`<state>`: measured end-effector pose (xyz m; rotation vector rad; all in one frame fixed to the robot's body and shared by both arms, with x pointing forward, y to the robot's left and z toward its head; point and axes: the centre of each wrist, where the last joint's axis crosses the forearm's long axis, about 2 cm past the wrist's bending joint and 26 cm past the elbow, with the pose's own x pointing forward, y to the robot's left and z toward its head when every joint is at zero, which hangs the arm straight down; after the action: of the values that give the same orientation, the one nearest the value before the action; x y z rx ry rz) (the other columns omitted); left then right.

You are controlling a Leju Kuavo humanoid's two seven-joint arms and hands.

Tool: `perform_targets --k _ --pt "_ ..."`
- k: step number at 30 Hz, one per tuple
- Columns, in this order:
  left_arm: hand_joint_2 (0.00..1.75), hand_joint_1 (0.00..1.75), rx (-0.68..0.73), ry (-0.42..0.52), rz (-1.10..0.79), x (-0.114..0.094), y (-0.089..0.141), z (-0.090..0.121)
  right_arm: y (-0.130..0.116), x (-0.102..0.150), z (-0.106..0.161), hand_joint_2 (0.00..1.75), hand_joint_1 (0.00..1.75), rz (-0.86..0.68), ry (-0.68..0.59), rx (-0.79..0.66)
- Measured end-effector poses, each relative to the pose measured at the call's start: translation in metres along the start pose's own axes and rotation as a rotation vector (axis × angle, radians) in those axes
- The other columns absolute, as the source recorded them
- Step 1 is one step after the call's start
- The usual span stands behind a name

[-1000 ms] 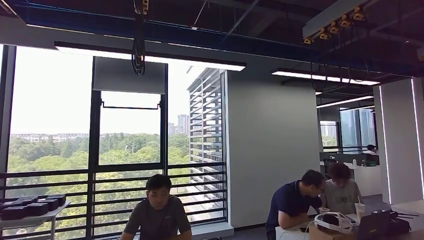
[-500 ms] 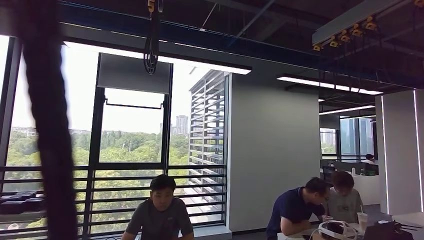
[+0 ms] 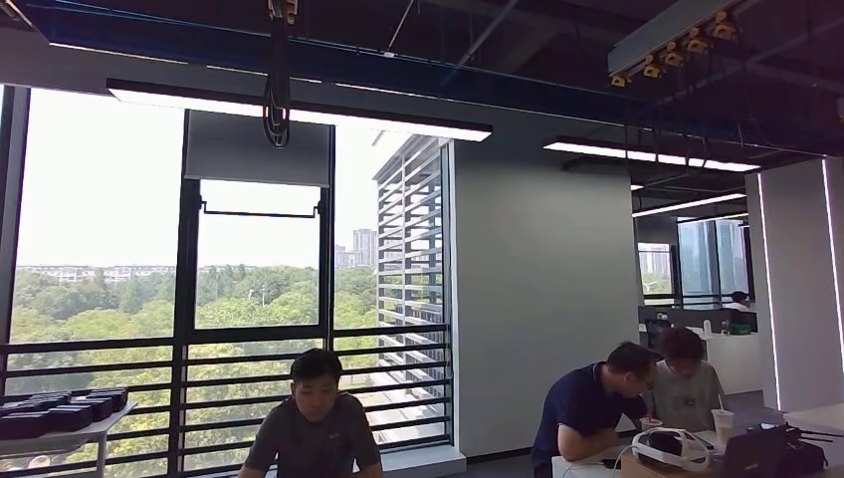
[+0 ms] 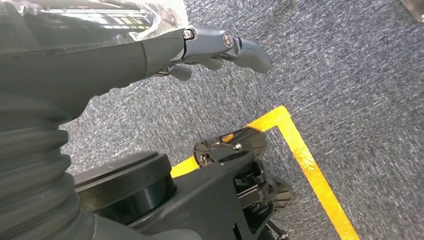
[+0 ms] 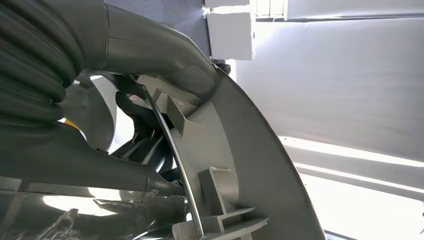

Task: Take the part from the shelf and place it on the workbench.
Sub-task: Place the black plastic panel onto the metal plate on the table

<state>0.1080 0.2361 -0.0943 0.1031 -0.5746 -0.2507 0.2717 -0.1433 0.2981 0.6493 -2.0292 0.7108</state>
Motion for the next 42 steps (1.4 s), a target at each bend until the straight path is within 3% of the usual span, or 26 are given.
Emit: perform_targets --k 8,18,31,42 --pt "1.75 0.00 -0.006 0.002 -0.004 0.003 -0.002 0.000 -0.022 -0.014 -0.011 1.75 1.75 0.093 0.118 -0.070" --pt "1.75 0.00 -0.007 0.021 -0.021 0.006 -0.001 -0.002 -0.048 -0.032 -0.029 1.75 1.75 0.335 0.355 -0.088" --pt "1.75 0.00 -0.027 0.033 -0.053 0.014 -0.002 -0.004 -0.065 -0.079 -0.053 1.75 1.75 0.663 0.680 -0.015" --pt "1.75 0.00 -0.034 0.049 -0.087 0.016 -0.004 -0.004 -0.067 -0.130 -0.048 1.75 1.75 0.958 0.922 0.023"
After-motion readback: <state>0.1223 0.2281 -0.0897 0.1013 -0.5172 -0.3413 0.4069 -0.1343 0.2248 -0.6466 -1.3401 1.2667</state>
